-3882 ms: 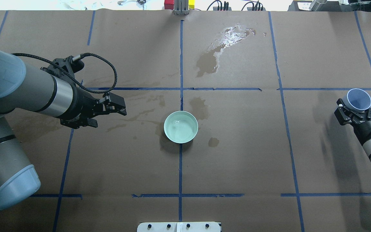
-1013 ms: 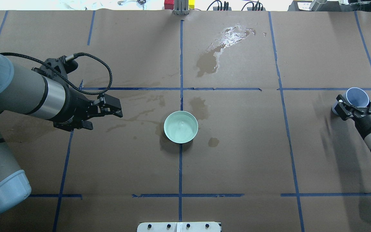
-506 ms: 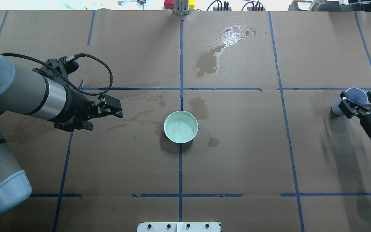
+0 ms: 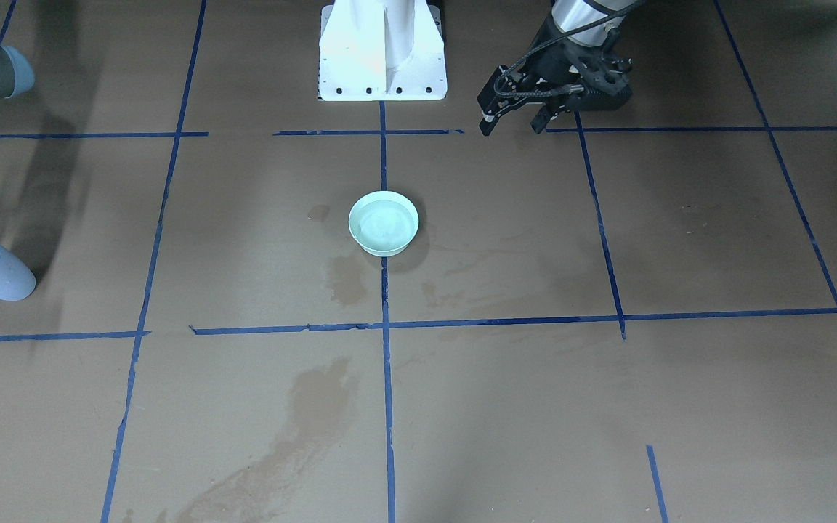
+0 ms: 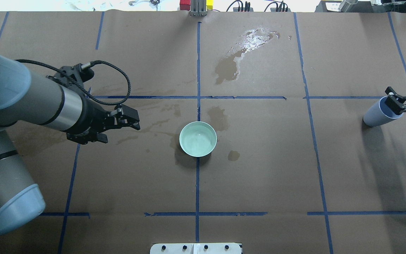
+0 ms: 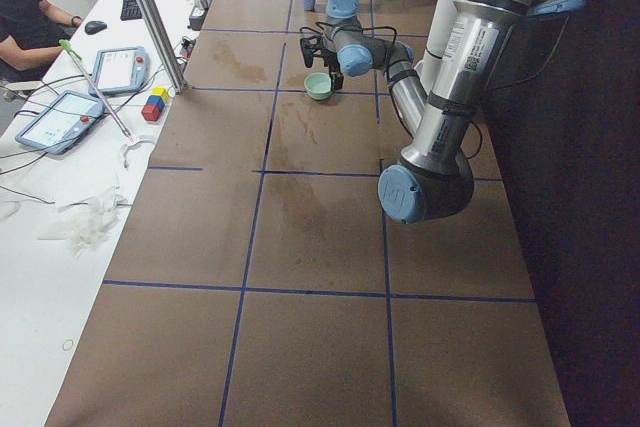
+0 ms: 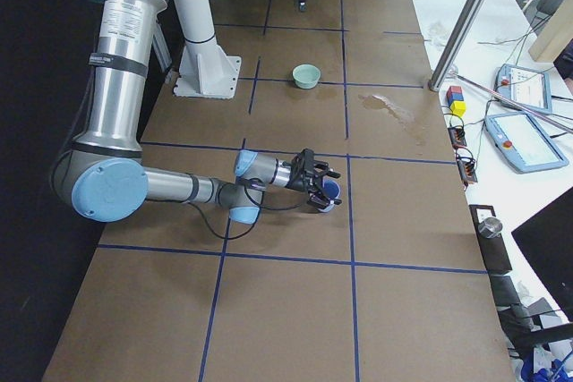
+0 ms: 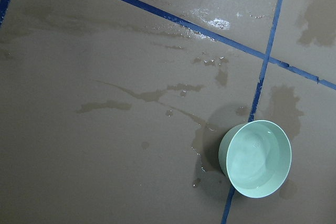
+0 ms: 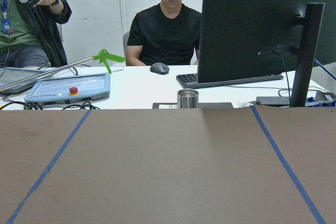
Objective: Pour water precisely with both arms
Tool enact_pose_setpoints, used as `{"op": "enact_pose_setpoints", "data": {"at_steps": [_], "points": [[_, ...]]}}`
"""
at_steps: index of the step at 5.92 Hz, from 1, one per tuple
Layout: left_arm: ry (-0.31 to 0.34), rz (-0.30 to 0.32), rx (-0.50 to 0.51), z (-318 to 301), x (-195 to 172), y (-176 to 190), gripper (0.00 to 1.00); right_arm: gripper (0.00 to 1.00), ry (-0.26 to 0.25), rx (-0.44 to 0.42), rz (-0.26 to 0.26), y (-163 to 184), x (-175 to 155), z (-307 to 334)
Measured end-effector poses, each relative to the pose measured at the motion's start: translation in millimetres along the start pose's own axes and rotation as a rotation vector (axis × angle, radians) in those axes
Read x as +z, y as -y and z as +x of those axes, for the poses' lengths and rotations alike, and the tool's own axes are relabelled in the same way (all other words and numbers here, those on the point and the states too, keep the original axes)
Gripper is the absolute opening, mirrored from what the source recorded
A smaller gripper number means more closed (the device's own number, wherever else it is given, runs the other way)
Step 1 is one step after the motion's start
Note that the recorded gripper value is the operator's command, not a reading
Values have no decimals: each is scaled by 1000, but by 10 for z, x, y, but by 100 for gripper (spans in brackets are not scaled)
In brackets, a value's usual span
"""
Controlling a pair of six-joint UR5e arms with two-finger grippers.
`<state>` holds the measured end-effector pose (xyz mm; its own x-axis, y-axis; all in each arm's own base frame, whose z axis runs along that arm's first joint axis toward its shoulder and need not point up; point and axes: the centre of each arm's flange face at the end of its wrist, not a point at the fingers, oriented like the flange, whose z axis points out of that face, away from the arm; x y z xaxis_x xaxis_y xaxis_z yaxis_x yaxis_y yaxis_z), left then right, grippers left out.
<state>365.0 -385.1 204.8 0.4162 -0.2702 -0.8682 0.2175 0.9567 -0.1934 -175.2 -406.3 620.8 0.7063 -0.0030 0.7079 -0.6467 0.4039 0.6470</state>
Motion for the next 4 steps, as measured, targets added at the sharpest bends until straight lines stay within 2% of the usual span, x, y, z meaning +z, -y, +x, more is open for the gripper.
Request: {"op": "enact_pose_setpoints", "data": {"at_steps": [1,4], "points": [[9,-9,3,158,178,22,100,100,19,12,-42,160,26,90],[73,-18,9,464,854,38,100,100,15,-108,-187,805,279,260]]}}
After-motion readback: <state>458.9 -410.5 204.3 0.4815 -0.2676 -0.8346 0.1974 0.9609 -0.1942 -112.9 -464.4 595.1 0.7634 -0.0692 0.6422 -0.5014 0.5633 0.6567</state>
